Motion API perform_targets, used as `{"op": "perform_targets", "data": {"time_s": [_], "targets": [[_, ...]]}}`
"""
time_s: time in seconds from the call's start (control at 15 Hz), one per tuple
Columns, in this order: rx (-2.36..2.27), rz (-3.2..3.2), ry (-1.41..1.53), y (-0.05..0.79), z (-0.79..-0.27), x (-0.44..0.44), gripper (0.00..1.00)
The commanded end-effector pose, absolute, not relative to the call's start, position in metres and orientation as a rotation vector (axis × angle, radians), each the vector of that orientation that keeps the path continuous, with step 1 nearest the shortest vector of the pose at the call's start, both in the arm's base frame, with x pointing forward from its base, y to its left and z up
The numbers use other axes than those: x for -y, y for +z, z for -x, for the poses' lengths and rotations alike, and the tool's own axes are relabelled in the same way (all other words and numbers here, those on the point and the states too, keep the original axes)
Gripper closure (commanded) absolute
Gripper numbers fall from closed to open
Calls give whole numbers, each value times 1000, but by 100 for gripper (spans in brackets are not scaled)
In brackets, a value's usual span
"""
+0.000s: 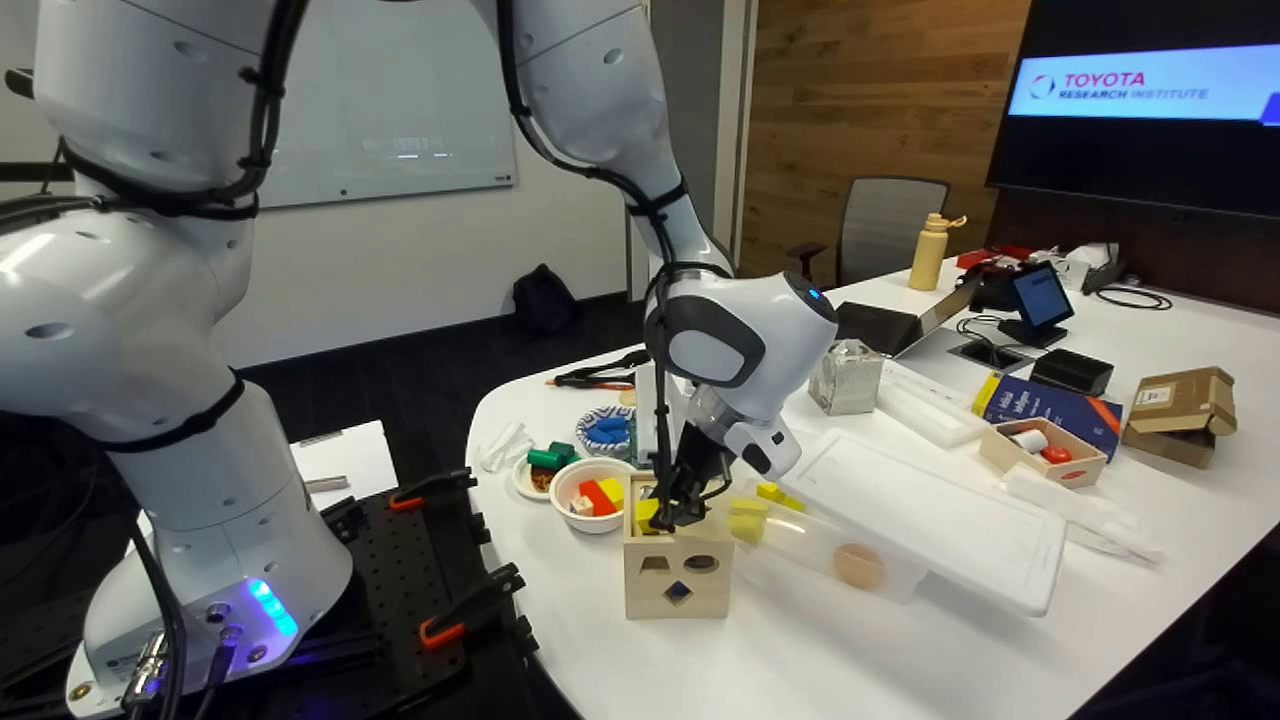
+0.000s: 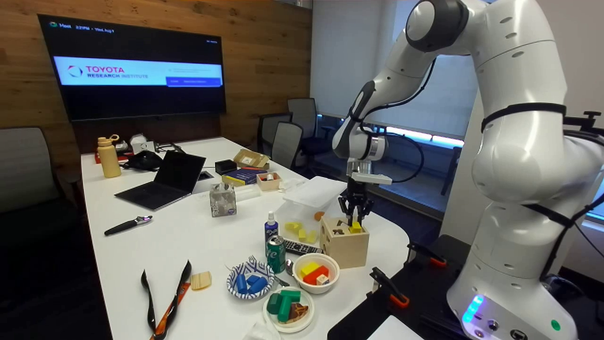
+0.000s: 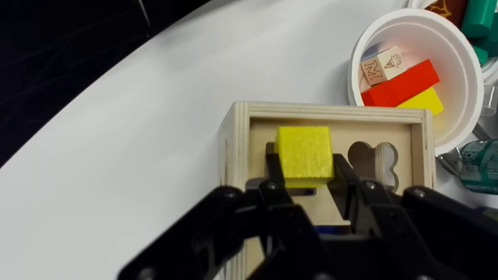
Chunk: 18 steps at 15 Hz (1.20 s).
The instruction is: Put one blue block and one yellow block in the wooden toy box.
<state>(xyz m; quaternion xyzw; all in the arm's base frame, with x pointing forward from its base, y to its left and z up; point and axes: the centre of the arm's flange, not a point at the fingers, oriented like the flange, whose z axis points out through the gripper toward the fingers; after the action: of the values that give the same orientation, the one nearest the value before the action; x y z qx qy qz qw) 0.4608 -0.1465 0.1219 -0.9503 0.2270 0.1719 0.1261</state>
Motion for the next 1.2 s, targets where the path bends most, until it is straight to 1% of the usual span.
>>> {"op": "perform_targets", "data": {"time_s": [0.0,0.47,0.53,0.6,0.67,0.87,0.93,1.0,1.13], "targets": [[-698,2789,540,128,-465,145,91],[-696,2801,585,125,-472,143,91],[-689,2802,583,124,-473,142,58],[-682,2803,587,124,-475,142,40],[-674,2802,589,124,-476,140,35],[-666,2803,588,125,-480,139,11],[-664,2804,585,126,-481,139,5],[-660,2806,579,127,-482,139,0],[-652,2822,571,135,-484,135,0]]}}
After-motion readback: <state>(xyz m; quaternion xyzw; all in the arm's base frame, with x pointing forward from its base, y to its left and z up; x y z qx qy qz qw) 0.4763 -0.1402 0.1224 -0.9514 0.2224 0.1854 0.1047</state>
